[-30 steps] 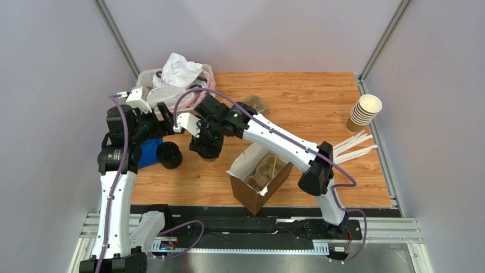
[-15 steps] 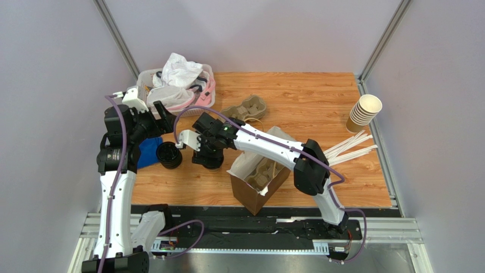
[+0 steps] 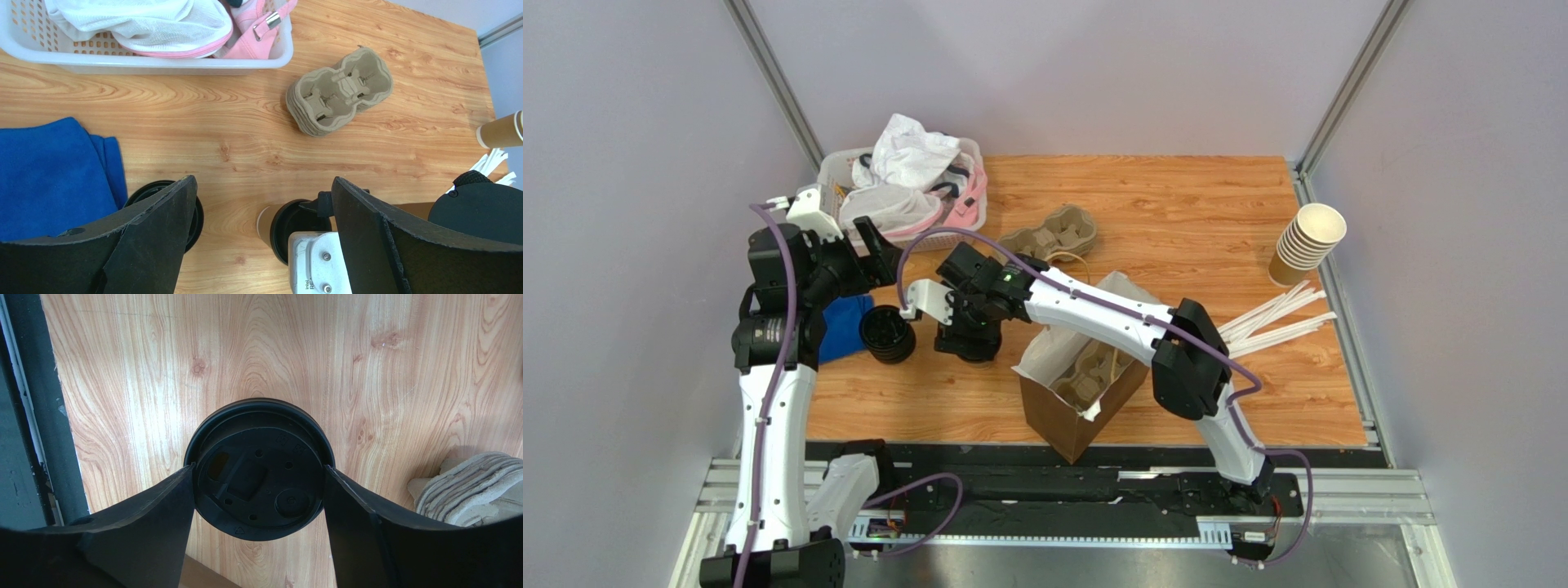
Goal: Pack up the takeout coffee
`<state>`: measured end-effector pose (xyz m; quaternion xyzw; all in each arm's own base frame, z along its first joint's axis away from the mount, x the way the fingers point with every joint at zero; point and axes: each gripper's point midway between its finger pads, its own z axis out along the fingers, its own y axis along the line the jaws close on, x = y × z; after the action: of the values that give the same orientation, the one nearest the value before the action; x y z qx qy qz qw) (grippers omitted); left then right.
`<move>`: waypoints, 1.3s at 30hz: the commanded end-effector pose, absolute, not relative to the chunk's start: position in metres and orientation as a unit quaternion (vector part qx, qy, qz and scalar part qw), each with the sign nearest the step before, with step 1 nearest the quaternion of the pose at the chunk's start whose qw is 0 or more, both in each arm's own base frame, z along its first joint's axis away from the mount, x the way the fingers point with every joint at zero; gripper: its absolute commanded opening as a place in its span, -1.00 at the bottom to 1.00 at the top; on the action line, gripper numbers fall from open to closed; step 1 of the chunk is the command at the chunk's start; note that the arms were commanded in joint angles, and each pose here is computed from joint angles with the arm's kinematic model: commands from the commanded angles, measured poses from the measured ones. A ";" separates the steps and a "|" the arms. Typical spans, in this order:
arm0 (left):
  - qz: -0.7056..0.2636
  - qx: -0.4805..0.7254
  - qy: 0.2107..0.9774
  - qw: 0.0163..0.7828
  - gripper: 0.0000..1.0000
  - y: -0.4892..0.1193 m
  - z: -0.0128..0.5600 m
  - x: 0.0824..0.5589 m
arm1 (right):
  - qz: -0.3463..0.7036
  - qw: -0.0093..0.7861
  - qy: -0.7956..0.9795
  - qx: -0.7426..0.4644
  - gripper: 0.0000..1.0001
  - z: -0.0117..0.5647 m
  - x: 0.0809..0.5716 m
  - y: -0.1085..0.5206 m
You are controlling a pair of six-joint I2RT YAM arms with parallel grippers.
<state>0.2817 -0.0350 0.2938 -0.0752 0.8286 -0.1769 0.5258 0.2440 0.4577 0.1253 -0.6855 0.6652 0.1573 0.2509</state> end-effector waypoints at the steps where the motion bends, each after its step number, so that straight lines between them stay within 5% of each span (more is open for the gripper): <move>1: -0.190 -0.053 0.812 0.549 0.79 -0.039 0.316 0.287 | 0.168 0.267 0.657 -0.684 0.53 0.139 0.246 0.470; 11: -0.203 -0.043 0.810 0.548 0.79 -0.043 0.316 0.297 | 0.174 0.287 0.660 -0.672 0.89 0.173 0.245 0.467; 20: -0.253 -0.011 0.795 0.552 0.79 -0.060 0.327 0.306 | 0.250 0.459 0.631 -0.573 1.00 0.366 0.247 0.459; 28: -0.317 0.061 0.774 0.545 0.80 -0.085 0.335 0.315 | 0.213 0.579 0.654 -0.438 1.00 0.473 0.279 0.345; 32: -0.357 0.147 0.753 0.532 0.75 -0.120 0.342 0.309 | 0.160 0.572 0.709 -0.380 1.00 0.471 0.294 0.277; 39: -0.453 0.330 0.697 0.448 0.69 -0.196 0.332 0.237 | 0.131 0.421 0.832 -0.336 0.72 0.376 0.284 0.176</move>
<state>0.2911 -0.1548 0.3118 0.1863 0.7665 -0.4021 0.4648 0.2975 0.2016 0.4624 -0.3364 0.7418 0.1261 0.5663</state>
